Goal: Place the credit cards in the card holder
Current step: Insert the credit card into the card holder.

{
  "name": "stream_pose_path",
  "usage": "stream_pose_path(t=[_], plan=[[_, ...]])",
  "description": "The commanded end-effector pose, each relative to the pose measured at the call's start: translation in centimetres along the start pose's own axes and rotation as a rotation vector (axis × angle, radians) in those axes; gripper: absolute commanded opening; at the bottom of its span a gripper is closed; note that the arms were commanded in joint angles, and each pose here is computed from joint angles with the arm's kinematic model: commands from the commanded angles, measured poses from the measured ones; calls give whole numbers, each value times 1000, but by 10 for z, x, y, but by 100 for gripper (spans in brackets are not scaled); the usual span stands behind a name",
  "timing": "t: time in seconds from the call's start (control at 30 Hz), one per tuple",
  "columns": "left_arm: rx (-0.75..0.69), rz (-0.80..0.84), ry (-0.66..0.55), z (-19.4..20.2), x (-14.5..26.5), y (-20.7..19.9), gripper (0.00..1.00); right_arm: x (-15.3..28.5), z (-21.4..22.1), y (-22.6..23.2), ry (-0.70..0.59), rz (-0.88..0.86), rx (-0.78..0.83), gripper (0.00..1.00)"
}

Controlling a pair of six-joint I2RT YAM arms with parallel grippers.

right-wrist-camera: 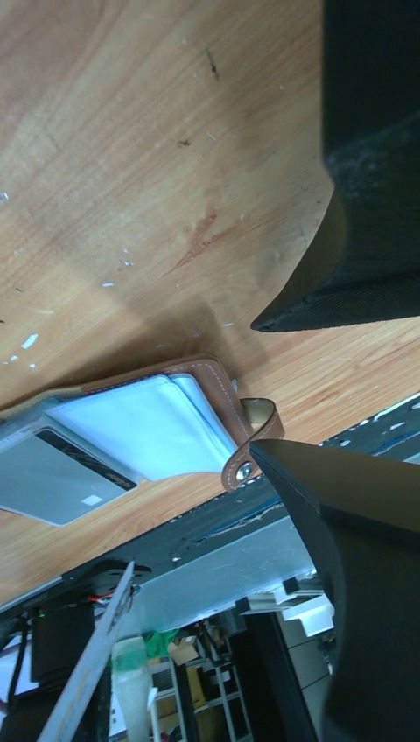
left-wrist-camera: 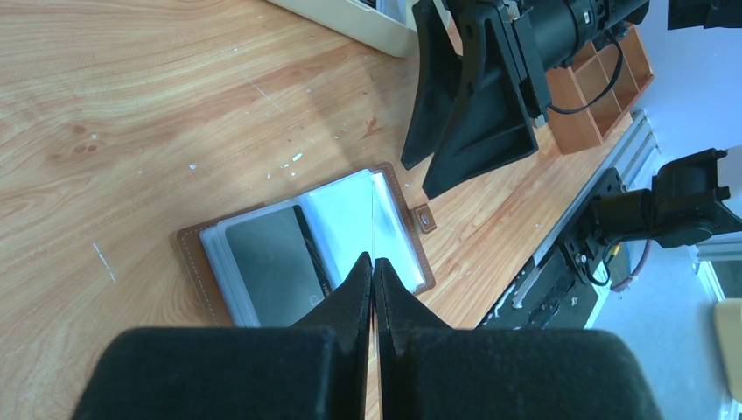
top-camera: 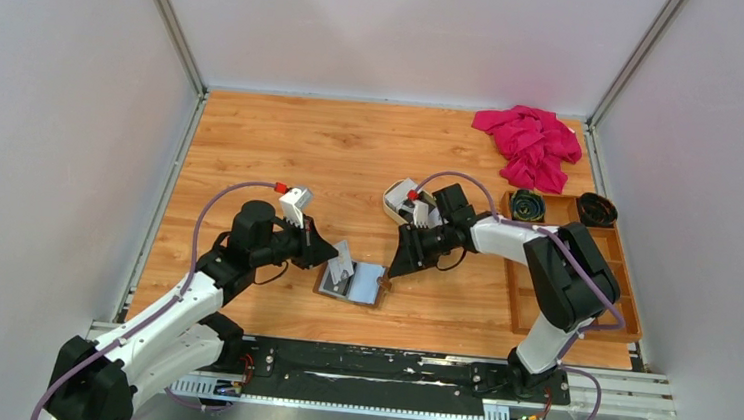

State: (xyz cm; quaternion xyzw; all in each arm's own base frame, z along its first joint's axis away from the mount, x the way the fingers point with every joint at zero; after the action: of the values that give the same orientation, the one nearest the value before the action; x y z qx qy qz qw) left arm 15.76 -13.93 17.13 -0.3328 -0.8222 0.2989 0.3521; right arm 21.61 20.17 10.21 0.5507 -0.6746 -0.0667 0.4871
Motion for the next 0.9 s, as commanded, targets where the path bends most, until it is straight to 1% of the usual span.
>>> stream_pose_path(t=[0.0, 0.13, 0.33, 0.37, 0.57, 0.63, 0.67, 0.7, 0.87], plan=[[4, 10, -12, -1, 0, 0, 0, -6, 3, -4, -6, 37, -66, 52], [3, 9, -9, -2, -1, 0, 0, -13, 3, -3, -15, 82, -125, 49], [6, 4, -8, -2, 0, 0, 0, -24, 5, 0, 10, 46, -167, 46], [5, 4, -6, -1, 0, 1, 0, -25, 5, 0, 15, 38, -175, 43], [3, 1, -6, -1, 0, 1, 0, -27, 6, -1, 25, 8, -177, 12], [2, 1, 0, -1, -1, 1, 0, -25, 4, -1, 17, 6, -157, 3], [2, 3, 4, 0, -1, 1, 0, -24, 3, -1, 14, 8, -138, 1], [1, 6, 10, 0, -1, 1, 0, -22, 2, -2, 19, 20, -127, 0], [6, 22, 49, 3, -4, 3, 0, -11, 4, -9, 78, 80, -64, 0]])
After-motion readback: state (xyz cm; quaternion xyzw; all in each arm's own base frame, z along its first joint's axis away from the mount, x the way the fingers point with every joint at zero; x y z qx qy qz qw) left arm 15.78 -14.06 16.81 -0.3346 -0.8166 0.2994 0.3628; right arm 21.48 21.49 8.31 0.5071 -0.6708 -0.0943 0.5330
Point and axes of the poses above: each gripper's point midway between its finger pads, its own x axis back along the fingers, its own y axis along the line the jaws close on, z = x × y, the point moved 9 cm from there along x, back along the fingers, and after that the axes turned 14 degrees about x, right-handed, at the moved point
